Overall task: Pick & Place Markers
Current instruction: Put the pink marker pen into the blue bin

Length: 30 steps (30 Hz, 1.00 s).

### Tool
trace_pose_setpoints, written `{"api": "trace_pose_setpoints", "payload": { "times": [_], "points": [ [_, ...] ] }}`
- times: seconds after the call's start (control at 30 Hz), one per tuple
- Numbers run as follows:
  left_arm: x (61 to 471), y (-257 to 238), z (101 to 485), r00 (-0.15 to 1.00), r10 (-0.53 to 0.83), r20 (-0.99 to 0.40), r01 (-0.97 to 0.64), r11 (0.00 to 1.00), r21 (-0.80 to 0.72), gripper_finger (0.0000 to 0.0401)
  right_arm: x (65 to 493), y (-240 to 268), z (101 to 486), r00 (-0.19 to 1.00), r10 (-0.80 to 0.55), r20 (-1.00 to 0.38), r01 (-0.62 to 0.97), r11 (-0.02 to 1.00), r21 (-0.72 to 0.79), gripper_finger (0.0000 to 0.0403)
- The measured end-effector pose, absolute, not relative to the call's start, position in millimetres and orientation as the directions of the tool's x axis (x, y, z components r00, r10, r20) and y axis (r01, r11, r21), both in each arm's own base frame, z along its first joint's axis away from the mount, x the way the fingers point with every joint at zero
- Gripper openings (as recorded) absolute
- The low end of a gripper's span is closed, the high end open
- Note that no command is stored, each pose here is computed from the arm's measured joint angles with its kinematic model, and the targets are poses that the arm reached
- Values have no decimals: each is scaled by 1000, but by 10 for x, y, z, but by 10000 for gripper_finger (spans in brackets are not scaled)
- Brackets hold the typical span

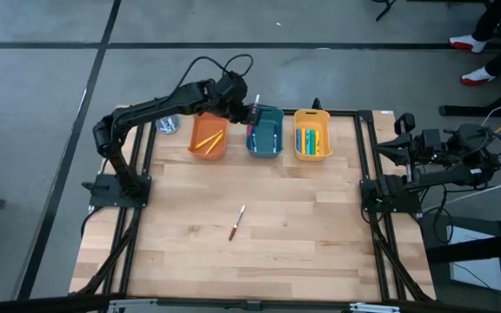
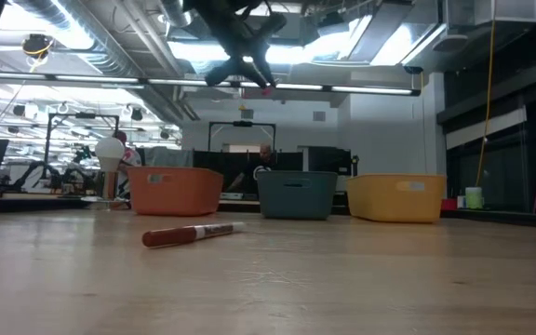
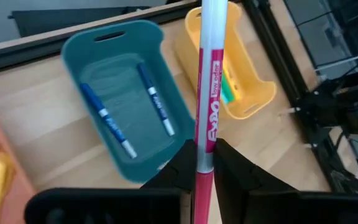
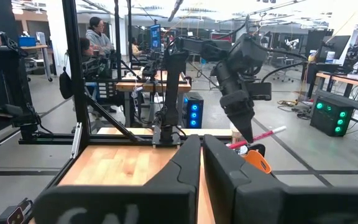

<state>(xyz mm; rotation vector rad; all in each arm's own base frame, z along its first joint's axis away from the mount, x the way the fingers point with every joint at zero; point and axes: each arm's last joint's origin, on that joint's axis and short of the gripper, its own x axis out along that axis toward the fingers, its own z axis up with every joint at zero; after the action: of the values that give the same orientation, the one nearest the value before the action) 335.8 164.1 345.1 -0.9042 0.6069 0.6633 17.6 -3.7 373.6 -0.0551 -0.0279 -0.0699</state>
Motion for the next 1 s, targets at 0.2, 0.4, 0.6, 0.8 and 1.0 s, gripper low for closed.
{"api": "trace_pose_setpoints", "payload": {
  "times": [0.2,0.4,0.6,0.8,1.0],
  "points": [
    [3474,1720,3340,632,246,-735,-748,438,-498,27,176,-37,3736,997,-69,30,71,996,-54,21],
    [3579,1809,3217,638,225,-736,-748,409,-523,27,176,-37,3736,997,-69,30,71,996,-54,21],
    [3690,1909,3065,656,202,-727,-738,376,-561,28,175,-37,3736,997,-69,30,71,996,-54,21],
    [3803,1990,2823,640,163,-751,-753,332,-569,28,176,-37,3736,997,-69,30,71,996,-54,21],
    [3876,2076,2558,609,112,-785,-777,281,-563,28,176,-37,3736,997,-69,30,71,996,-54,21]
  ]
}}
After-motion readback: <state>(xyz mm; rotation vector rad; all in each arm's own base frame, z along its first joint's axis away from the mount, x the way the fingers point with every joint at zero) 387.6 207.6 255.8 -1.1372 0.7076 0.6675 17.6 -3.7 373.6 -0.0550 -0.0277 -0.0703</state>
